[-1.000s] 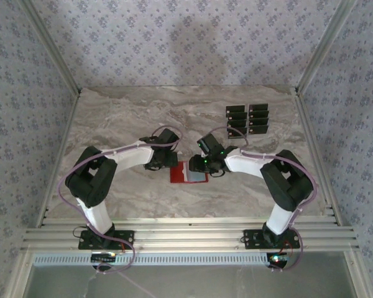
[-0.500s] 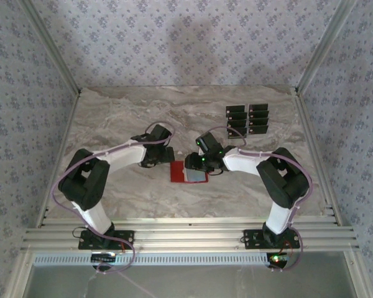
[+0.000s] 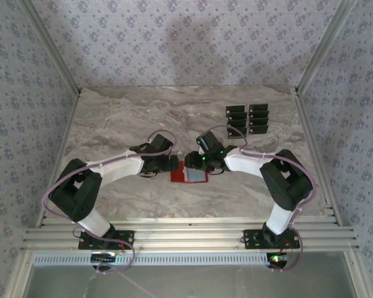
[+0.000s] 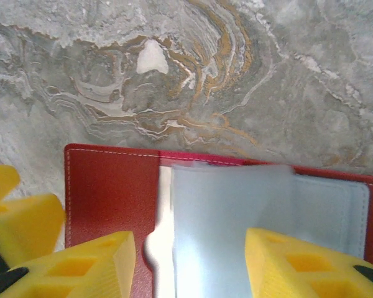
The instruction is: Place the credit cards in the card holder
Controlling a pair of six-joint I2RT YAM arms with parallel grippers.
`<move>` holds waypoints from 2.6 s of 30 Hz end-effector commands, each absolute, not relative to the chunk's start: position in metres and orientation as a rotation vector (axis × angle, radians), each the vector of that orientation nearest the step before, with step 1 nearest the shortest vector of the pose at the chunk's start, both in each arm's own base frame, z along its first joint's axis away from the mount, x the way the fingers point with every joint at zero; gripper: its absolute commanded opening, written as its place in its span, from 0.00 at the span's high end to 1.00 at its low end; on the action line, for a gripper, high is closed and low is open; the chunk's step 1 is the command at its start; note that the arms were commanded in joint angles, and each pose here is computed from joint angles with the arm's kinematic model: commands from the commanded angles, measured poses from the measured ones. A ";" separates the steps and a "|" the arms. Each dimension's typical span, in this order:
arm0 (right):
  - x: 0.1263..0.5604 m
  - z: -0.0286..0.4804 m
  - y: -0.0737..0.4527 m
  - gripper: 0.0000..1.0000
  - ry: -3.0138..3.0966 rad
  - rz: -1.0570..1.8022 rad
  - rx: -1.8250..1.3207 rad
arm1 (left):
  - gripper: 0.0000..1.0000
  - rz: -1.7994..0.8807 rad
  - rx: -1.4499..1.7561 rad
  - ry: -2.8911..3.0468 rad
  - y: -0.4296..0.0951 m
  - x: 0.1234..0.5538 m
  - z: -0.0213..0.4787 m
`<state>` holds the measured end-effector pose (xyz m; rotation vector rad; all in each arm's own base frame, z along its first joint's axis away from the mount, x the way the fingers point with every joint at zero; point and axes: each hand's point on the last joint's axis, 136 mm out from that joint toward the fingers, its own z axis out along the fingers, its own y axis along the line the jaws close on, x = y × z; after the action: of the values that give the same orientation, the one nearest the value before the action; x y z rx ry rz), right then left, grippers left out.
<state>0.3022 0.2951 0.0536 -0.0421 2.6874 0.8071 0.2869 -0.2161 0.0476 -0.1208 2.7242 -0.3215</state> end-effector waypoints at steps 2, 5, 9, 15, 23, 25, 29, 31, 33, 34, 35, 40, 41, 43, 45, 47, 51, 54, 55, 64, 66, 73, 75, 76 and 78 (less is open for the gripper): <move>0.300 0.066 0.287 0.48 2.672 0.777 -0.058 | 0.09 -0.349 -0.157 2.707 -0.219 0.281 0.048; 0.301 0.068 0.283 0.48 2.671 0.760 -0.060 | 0.09 -0.318 -0.161 2.724 -0.216 0.277 0.039; 0.301 0.063 0.277 0.48 2.687 0.733 -0.060 | 0.10 -0.284 -0.169 2.735 -0.212 0.276 0.031; 0.302 0.051 0.271 0.47 2.709 0.705 -0.049 | 0.10 -0.262 -0.168 2.743 -0.210 0.276 0.025; 0.303 0.037 0.270 0.47 2.734 0.692 -0.044 | 0.10 -0.253 -0.160 2.748 -0.210 0.276 0.022; 0.304 0.034 0.271 0.47 2.741 0.690 -0.045 | 0.10 -0.256 -0.162 2.746 -0.211 0.277 0.022; 0.302 0.025 0.272 0.47 2.762 0.691 -0.045 | 0.10 -0.253 -0.153 2.745 -0.212 0.278 0.022; 0.300 0.024 0.276 0.47 2.766 0.713 -0.041 | 0.10 -0.251 -0.150 2.742 -0.212 0.279 0.023; 0.299 0.026 0.281 0.47 2.759 0.740 -0.040 | 0.10 -0.253 -0.144 2.741 -0.213 0.280 0.023; 0.298 0.027 0.284 0.47 2.755 0.757 -0.043 | 0.10 -0.250 -0.142 2.742 -0.213 0.280 0.023; 0.297 0.028 0.287 0.47 2.754 0.766 -0.044 | 0.10 -0.251 -0.138 2.740 -0.213 0.280 0.023; 0.296 0.029 0.293 0.47 2.748 0.790 -0.037 | 0.10 -0.277 -0.122 2.716 -0.215 0.282 0.030; 0.296 0.029 0.293 0.47 2.748 0.793 -0.032 | 0.10 -0.289 -0.121 2.708 -0.215 0.282 0.032; 0.296 0.027 0.294 0.47 2.750 0.803 -0.020 | 0.10 -0.315 -0.120 2.689 -0.216 0.282 0.037; 0.295 0.026 0.295 0.47 2.749 0.811 -0.007 | 0.10 -0.342 -0.114 2.674 -0.217 0.280 0.041; 0.295 0.026 0.296 0.47 2.747 0.819 0.000 | 0.10 -0.379 -0.106 2.656 -0.220 0.278 0.046; 0.294 0.023 0.296 0.47 2.753 0.815 0.013 | 0.10 -0.442 -0.070 2.618 -0.227 0.272 0.055; 0.294 0.021 0.296 0.47 2.756 0.816 0.019 | 0.10 -0.484 -0.039 2.589 -0.234 0.268 0.062; 0.294 0.020 0.296 0.47 2.757 0.814 0.025 | 0.10 -0.500 -0.026 2.579 -0.237 0.266 0.064; 0.295 0.019 0.296 0.47 2.761 0.811 0.036 | 0.09 -0.563 0.078 2.531 -0.266 0.254 0.070; 0.294 0.018 0.295 0.47 2.764 0.810 0.034 | 0.09 -0.556 0.098 2.529 -0.270 0.253 0.069; 0.293 0.018 0.293 0.47 2.765 0.810 0.042 | 0.09 -0.512 0.145 2.542 -0.284 0.255 0.061; 0.293 0.018 0.293 0.47 2.764 0.810 0.042 | 0.09 -0.489 0.144 2.547 -0.285 0.256 0.058; 0.293 0.018 0.293 0.47 2.763 0.812 0.043 | 0.09 -0.485 0.142 2.547 -0.286 0.257 0.057; 0.293 0.018 0.292 0.47 2.763 0.813 0.044 | 0.09 -0.473 0.140 2.548 -0.287 0.259 0.054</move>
<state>0.3081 0.3012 0.0389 0.0137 2.6800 0.8530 0.2484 -0.2788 0.0450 0.1340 2.5931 -0.4800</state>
